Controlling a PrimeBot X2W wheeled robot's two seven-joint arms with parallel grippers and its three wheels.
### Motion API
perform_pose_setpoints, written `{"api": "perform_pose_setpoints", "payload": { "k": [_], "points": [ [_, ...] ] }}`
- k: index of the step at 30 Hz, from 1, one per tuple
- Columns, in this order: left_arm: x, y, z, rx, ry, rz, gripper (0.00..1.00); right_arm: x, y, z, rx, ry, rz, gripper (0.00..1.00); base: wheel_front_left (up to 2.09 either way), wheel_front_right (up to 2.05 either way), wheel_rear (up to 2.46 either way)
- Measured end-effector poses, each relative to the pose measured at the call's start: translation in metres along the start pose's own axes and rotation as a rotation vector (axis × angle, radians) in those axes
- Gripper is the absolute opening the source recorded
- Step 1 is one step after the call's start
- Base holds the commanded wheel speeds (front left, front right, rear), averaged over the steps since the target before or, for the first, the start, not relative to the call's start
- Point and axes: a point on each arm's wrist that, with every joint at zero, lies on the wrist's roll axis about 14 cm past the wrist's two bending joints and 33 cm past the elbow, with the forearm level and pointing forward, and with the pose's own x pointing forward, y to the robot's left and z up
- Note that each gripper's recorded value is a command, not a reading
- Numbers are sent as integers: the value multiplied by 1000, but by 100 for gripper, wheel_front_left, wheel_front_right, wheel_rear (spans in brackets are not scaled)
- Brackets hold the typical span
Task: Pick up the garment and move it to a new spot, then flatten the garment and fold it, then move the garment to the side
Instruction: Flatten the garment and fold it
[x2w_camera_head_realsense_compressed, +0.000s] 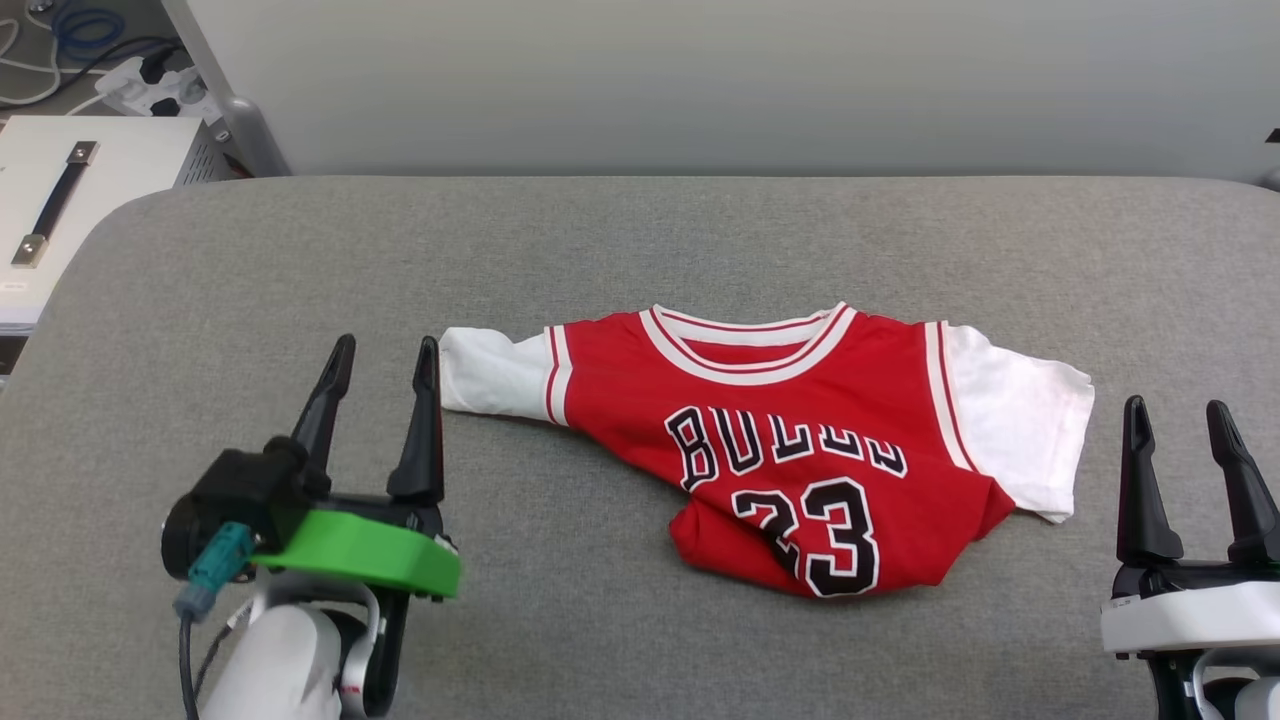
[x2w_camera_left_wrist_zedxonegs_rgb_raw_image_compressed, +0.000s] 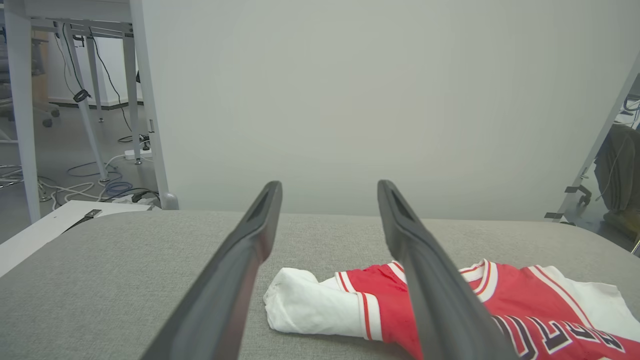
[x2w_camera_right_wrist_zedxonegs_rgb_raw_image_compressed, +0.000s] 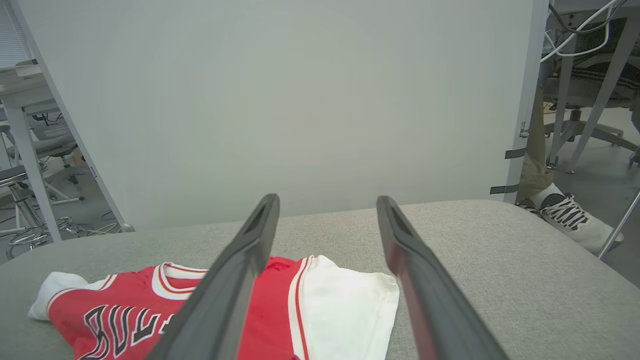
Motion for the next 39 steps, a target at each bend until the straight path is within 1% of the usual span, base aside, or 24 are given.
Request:
{"api": "perform_pose_setpoints", "payload": {
  "k": [7,10,14,18,20,21,22,25,27,30,31,39],
  "points": [
    [-12,-7,-4,19,-3,-12,100,1,-2,-8,4,24,-4,100,0,0,0],
    [-11,-9,-6,18,-4,-16,100,2,-4,-19,-9,88,3,100,0,0,0],
    [-10,-7,-11,37,8,-15,100,7,-9,-39,-52,244,34,100,0,0,0],
    [-8,-1,-20,41,28,2,100,15,-16,-68,-96,491,65,100,0,0,0],
    [-5,2,-24,39,36,13,100,21,-29,-80,-119,623,49,100,0,0,0],
    [-4,3,-25,37,37,13,100,24,-34,-84,-123,672,40,100,0,0,0],
    [-1,5,-26,38,37,18,100,27,-40,-91,-111,751,24,100,0,0,0],
    [4,10,-30,46,42,30,100,28,-47,-110,-133,948,16,100,0,0,0],
    [7,13,-32,47,46,36,100,35,-52,-113,-163,1016,13,100,0,0,0],
    [9,18,-35,47,50,52,100,53,-54,-115,-183,1067,11,100,0,0,0],
    [10,22,-40,52,61,66,100,65,-51,-126,-177,1120,14,100,0,0,0],
    [15,37,-52,77,90,98,100,84,-55,-166,-168,1245,-11,100,0,0,0]
  ]
}}
